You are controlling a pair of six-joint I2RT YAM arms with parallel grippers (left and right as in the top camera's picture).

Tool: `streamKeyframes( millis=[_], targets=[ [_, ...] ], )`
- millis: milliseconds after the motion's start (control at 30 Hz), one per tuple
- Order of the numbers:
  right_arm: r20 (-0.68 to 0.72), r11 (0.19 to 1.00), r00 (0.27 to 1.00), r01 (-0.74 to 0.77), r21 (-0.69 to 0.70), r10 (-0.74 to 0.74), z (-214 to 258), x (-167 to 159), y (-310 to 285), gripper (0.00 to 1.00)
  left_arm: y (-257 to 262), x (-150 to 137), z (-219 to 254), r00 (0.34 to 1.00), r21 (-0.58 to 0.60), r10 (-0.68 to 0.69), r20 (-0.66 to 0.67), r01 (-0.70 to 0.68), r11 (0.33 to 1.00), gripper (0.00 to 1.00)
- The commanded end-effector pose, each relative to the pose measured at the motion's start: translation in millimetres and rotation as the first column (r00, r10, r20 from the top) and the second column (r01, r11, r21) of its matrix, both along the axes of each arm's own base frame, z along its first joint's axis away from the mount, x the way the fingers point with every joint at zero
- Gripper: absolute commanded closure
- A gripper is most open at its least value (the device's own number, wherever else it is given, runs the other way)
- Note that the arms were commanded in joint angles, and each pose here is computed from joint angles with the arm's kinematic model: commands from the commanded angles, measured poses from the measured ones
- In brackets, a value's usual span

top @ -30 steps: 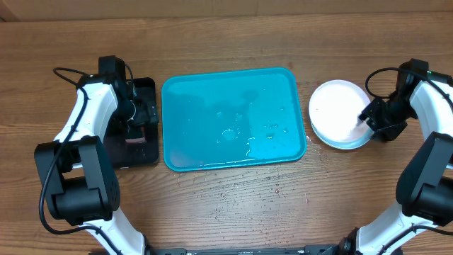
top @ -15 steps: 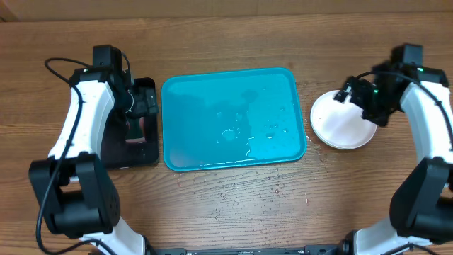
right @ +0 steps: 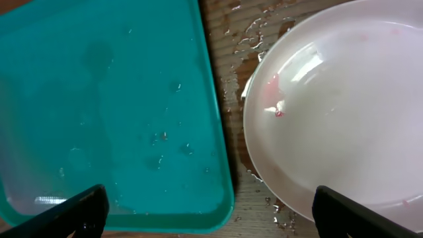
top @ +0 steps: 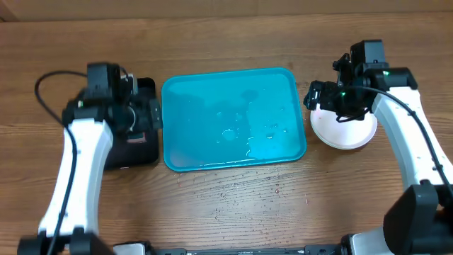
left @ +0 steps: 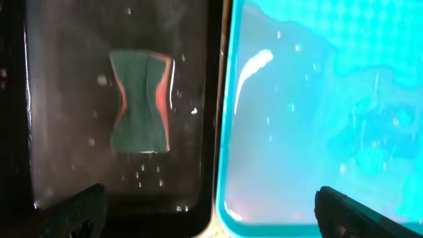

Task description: Clean dirty plates on tray and stack at the side

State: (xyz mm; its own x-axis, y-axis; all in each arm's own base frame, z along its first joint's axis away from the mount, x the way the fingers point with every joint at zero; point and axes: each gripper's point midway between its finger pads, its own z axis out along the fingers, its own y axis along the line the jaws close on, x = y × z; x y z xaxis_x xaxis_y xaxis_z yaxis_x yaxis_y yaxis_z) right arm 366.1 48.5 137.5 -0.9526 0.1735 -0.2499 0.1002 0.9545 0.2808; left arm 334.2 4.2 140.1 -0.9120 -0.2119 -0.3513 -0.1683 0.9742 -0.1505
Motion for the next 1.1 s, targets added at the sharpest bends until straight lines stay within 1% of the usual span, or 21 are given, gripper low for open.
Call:
streamKeyframes(
  millis=[0,133,267,400,500,600,1067],
  targets=[
    [0.115,0.999,0.993,0.017,-0.031,-0.014,28.6,-11.2,-5.4,0.0,-6.4,-23.8,8.8,0.996,0.0,-0.031,0.083,0.031,1.0,0.0],
    [0.262,0.999,0.965,0.021,-0.043,-0.01,51.9,-27.9,-8.5,0.0,-12.2,-47.9,24.0,0.974,0.005,-0.066,0.215,0.067,0.998,0.0],
    [0.411,0.994,0.911,0.068,-0.082,-0.029,73.0,-50.3,-19.7,0.0,-13.9,-73.0,40.8,0.939,0.017,-0.064,0.338,0.062,0.998,0.0],
    [0.478,0.993,0.878,0.085,-0.085,-0.034,85.0,-68.2,-22.8,0.0,-14.2,-86.8,49.9,0.911,0.028,-0.065,0.407,0.059,0.998,0.0],
    [0.492,0.993,0.87,0.086,-0.083,-0.034,90.5,-74.5,-22.9,0.0,-14.3,-88.7,52.9,0.905,0.03,-0.066,0.421,0.059,0.998,0.0],
    [0.481,0.993,0.876,0.085,-0.084,-0.035,88.3,-76.8,-22.9,0.0,-14.3,-89.5,50.1,0.911,0.028,-0.065,0.408,0.059,0.998,0.0],
    [0.407,0.993,0.913,0.078,-0.093,-0.034,65.9,-68.9,-22.7,0.0,-14.2,-86.3,37.9,0.932,0.021,-0.064,0.358,0.06,0.998,0.0]
  ],
)
